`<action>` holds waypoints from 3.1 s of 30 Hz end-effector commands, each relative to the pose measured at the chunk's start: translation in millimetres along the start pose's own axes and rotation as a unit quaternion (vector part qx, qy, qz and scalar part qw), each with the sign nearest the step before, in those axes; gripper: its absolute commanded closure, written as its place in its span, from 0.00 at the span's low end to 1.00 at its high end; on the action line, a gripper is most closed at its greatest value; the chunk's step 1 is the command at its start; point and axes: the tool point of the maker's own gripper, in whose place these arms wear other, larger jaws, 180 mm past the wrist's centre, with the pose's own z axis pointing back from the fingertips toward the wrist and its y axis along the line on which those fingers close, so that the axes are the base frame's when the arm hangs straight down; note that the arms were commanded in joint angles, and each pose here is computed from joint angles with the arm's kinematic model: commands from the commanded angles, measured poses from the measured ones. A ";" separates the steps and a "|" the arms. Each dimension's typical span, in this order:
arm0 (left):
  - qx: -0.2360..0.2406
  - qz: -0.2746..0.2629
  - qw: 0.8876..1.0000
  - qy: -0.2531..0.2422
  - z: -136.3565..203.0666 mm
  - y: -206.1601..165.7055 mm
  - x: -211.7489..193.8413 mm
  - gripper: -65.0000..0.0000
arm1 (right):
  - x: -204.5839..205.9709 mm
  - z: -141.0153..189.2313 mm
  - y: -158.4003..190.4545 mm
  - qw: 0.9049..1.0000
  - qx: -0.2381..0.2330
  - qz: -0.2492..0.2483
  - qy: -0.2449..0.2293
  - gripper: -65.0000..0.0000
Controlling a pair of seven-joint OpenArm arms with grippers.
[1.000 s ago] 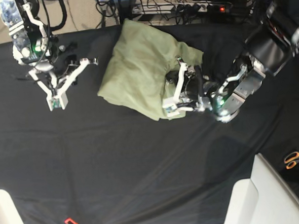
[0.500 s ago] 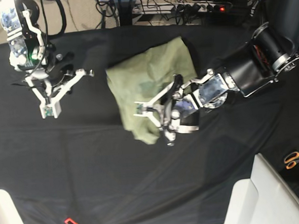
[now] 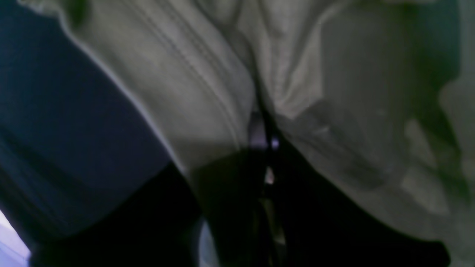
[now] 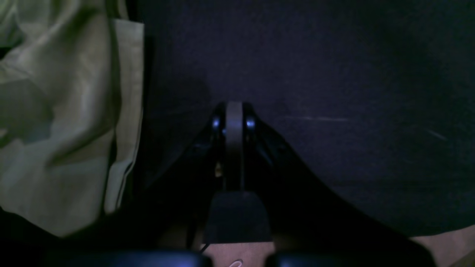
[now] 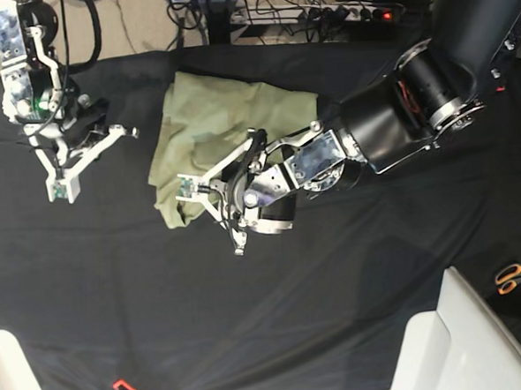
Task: Fold the T-shirt properly
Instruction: 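Drag the grasped edge with the left gripper to square the bundle, then release the shirt and raise the left gripper away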
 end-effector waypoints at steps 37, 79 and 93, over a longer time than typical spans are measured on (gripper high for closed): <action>-0.021 -0.012 0.998 0.055 6.3 0.1 -38.3 1.00 | 27.3 1.6 1.7 0.999 0.003 0.005 -0.035 0.98; 0.140 0.516 0.844 0.031 110.7 -104.4 -256.6 1.00 | 99.0 -4.0 109.7 0.974 0.133 0.156 -0.097 0.69; 0.173 0.608 0.774 0.025 124.9 -172.2 -283.1 1.00 | 105.2 -58.1 153.5 0.959 0.197 0.200 -0.029 0.46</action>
